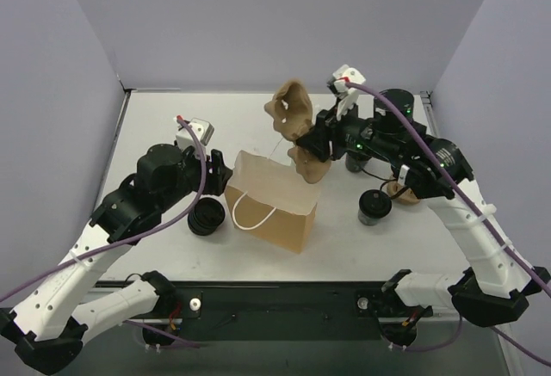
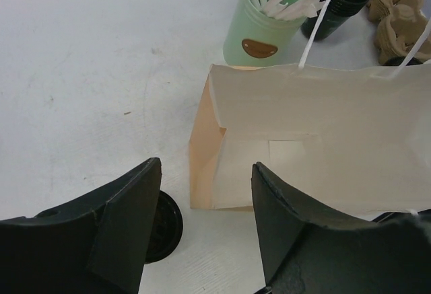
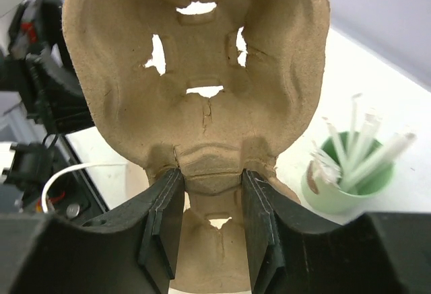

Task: Pack the takeout coffee

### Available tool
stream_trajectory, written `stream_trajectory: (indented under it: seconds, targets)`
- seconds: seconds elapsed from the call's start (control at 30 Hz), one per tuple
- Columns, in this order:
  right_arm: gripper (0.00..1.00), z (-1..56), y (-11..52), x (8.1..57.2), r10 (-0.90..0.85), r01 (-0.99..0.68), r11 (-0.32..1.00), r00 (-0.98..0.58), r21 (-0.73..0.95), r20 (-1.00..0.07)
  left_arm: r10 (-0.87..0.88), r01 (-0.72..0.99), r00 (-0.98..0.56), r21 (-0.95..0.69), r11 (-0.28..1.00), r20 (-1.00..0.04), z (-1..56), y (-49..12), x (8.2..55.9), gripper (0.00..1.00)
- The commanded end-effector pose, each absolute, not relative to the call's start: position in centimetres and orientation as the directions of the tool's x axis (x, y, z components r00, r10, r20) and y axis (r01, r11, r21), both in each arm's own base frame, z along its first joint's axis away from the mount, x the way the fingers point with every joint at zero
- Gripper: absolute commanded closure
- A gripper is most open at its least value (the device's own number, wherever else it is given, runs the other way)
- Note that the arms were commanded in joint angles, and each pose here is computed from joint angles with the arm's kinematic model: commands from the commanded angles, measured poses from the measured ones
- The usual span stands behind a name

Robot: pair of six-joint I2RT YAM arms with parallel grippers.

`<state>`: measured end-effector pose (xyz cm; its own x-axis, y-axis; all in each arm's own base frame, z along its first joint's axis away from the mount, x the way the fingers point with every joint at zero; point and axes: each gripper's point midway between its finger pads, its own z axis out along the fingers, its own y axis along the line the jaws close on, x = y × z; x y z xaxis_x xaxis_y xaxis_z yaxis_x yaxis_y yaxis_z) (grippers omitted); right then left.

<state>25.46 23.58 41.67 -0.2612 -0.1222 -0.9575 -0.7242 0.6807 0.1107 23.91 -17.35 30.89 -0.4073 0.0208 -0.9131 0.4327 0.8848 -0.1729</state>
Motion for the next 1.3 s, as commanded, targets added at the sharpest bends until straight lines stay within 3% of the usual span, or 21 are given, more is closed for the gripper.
stream_trajectory:
  seconds: [0.0, 0.4, 0.57, 0.67, 0.87, 1.27]
  targets:
    - [0.76, 41.3, 27.1, 25.1, -0.185, -0.823, 0.567, -0.173, 0.038, -0.967, -0.019, 0.438, -0.421, -0.221, 0.871, -0.907, 30.6, -18.1, 24.0, 0.36]
    - [0.76, 34.6, 30.1, 22.0, -0.402, -0.888, 0.46, -0.219, 0.011, -0.889, 0.002, 0.421, -0.441, -0.205, 0.884, -0.897, 28.6, -18.3, 24.8, 0.64]
    - [0.77, 32.1, 30.1, 21.9, -0.505, -0.872, 0.487, -0.236, -0.049, -0.83, -0.005, 0.428, -0.433, -0.21, 0.879, -0.901, 29.0, -18.4, 24.8, 0.9]
    - [0.77, 30.5, 29.6, 21.9, -0.555, -0.849, 0.524, -0.281, -0.067, -0.783, -0.011, 0.447, -0.429, -0.222, 0.866, -0.903, 29.1, -18.7, 24.6, 1.0]
    - [0.78, 27.3, 29.0, 22.2, -0.634, -0.821, 0.561, -0.344, -0.106, -0.692, -0.021, 0.456, -0.431, -0.238, 0.858, -0.902, 28.8, -19.0, 24.4, 1.0]
    - [0.8, 24.9, 28.7, 24.0, -0.683, -0.784, 0.595, -0.374, -0.18, -0.627, -0.033, 0.461, -0.433, -0.252, 0.851, -0.901, 28.7, -19.4, 24.6, 1.0]
